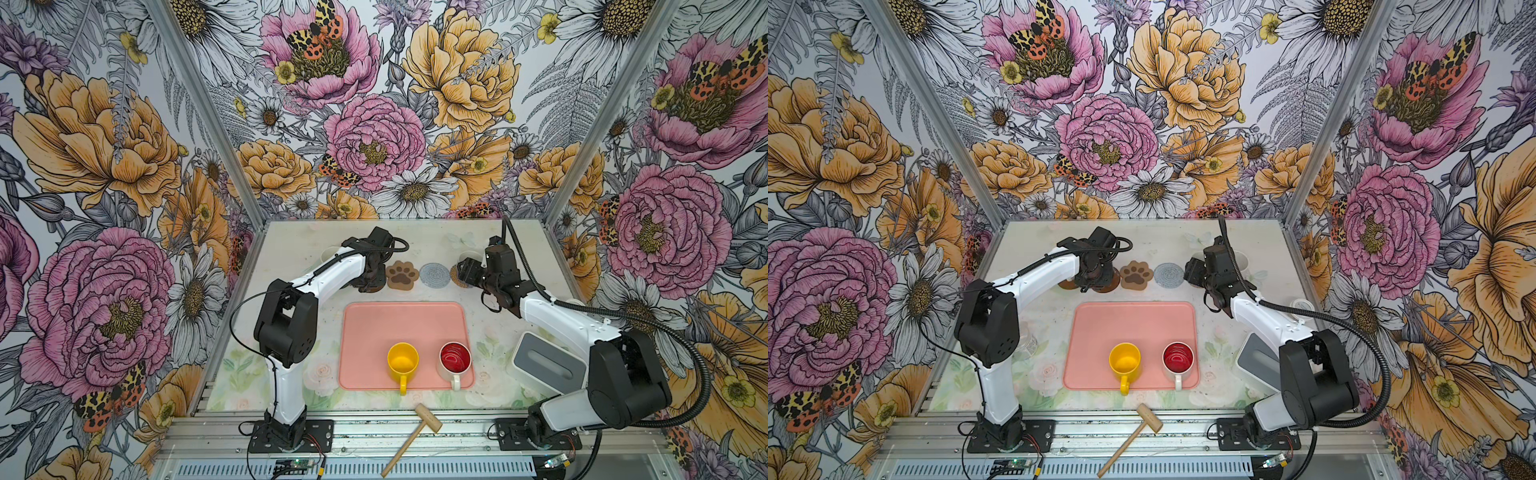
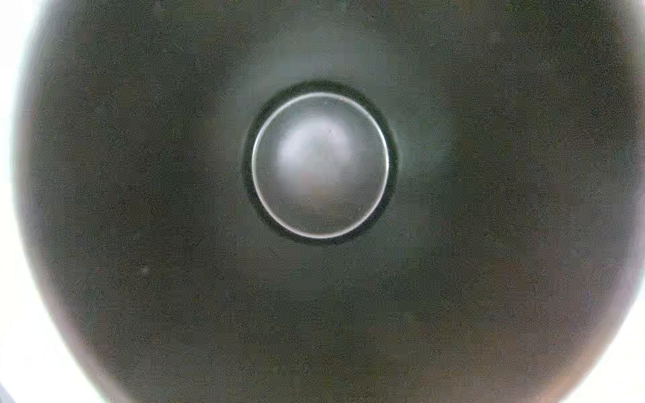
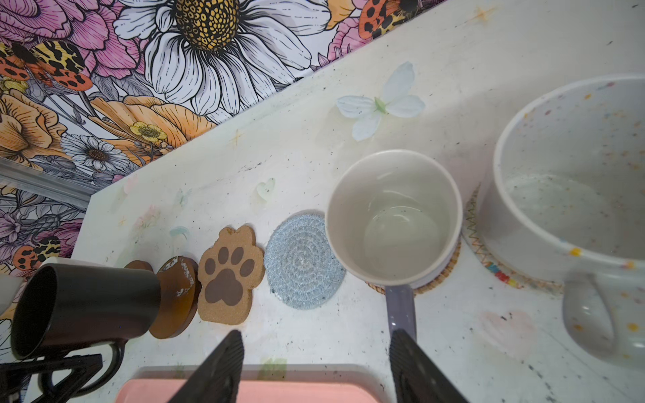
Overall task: Place cups on coasters
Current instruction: Place the cup on the coaster.
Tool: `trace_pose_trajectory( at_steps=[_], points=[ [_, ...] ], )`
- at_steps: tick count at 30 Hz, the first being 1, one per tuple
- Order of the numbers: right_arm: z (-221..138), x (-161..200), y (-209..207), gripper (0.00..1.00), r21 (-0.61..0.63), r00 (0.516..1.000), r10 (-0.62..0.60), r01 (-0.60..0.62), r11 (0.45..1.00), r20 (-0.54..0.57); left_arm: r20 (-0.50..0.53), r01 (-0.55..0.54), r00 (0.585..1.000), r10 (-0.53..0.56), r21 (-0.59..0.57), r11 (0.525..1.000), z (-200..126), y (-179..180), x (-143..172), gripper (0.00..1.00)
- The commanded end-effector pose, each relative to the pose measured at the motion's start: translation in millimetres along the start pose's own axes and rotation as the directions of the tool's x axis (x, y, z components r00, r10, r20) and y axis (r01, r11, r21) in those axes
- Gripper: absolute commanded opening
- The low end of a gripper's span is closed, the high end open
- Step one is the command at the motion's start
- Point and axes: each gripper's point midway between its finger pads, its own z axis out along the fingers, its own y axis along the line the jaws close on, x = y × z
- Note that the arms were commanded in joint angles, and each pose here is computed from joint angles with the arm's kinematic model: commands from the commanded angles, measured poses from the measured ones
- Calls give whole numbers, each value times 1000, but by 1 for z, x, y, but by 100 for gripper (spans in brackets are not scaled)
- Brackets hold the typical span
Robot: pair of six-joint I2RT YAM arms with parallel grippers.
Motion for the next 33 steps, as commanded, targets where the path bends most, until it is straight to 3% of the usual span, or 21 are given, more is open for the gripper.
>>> trace_pose_trajectory(
  at_steps=[1,33],
  points=[
    [-5,-8,2,68,-19,1000,8,-8,1000,27,106,20,994,-30,88,996,-21,-13,-36,0],
    [0,-6,-6,68,-8,1000,21,-20,1000,11,51,30,998,-32,43,999,7,-11,-26,0]
  ],
)
